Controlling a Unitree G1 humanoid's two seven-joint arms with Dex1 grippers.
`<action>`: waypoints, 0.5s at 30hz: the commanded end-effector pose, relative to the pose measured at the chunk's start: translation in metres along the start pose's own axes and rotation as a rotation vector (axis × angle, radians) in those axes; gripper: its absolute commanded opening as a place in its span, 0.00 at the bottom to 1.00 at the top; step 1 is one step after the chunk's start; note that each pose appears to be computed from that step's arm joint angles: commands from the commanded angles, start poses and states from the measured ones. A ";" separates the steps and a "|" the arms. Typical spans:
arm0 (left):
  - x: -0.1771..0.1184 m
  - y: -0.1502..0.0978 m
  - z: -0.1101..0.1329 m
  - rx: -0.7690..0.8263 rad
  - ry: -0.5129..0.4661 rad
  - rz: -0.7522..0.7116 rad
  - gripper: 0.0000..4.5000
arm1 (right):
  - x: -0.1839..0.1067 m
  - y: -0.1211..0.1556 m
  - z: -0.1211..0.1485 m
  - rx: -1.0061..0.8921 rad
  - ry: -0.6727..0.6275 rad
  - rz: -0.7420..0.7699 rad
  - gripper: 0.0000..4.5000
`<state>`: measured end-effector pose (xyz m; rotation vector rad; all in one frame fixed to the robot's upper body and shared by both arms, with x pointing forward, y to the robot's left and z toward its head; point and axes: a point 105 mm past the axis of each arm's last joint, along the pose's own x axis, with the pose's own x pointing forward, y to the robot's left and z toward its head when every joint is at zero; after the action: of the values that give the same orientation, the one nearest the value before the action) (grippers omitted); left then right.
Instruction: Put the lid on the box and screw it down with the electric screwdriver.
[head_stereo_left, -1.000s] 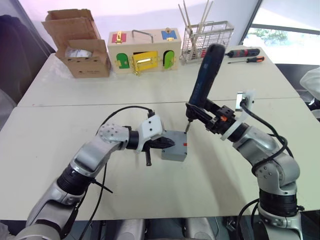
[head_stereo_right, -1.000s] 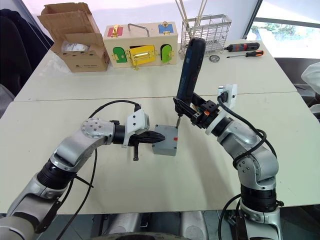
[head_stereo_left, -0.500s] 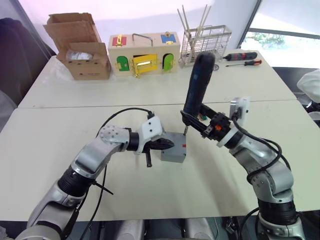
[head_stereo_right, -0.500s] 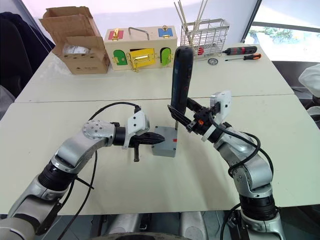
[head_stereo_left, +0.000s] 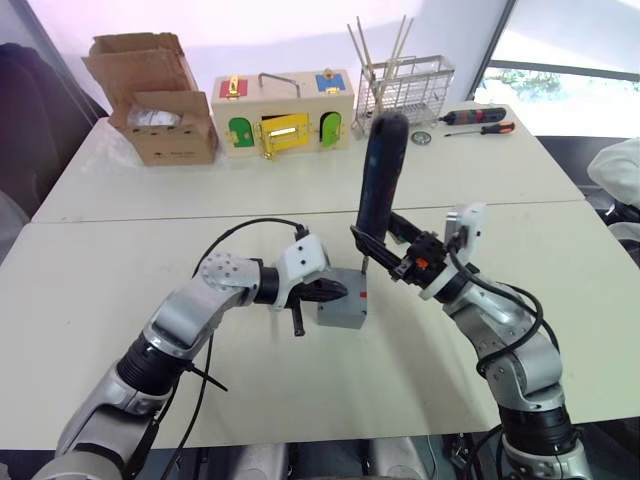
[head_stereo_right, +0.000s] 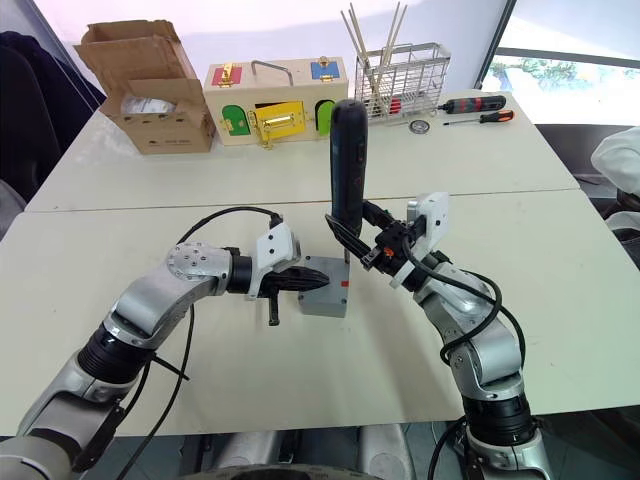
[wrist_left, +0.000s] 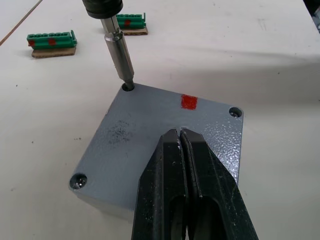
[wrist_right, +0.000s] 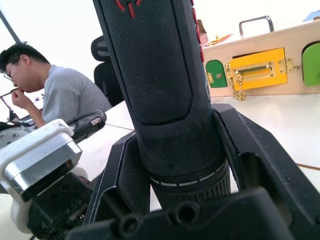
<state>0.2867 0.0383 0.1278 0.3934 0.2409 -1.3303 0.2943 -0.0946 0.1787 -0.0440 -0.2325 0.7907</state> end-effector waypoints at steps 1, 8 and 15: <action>-0.001 -0.004 -0.002 0.007 0.013 -0.009 0.00 | -0.008 0.009 -0.045 0.069 0.155 0.020 0.39; -0.003 -0.006 -0.007 0.002 0.036 -0.015 0.00 | -0.011 0.012 -0.052 0.033 0.180 0.029 0.39; -0.005 -0.007 -0.008 0.006 0.044 -0.014 0.00 | -0.017 0.013 -0.063 0.024 0.218 0.033 0.39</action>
<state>0.2819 0.0432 0.1240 0.4082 0.2664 -1.3336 0.2878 -0.0927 0.1723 -0.1308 -0.2648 0.7922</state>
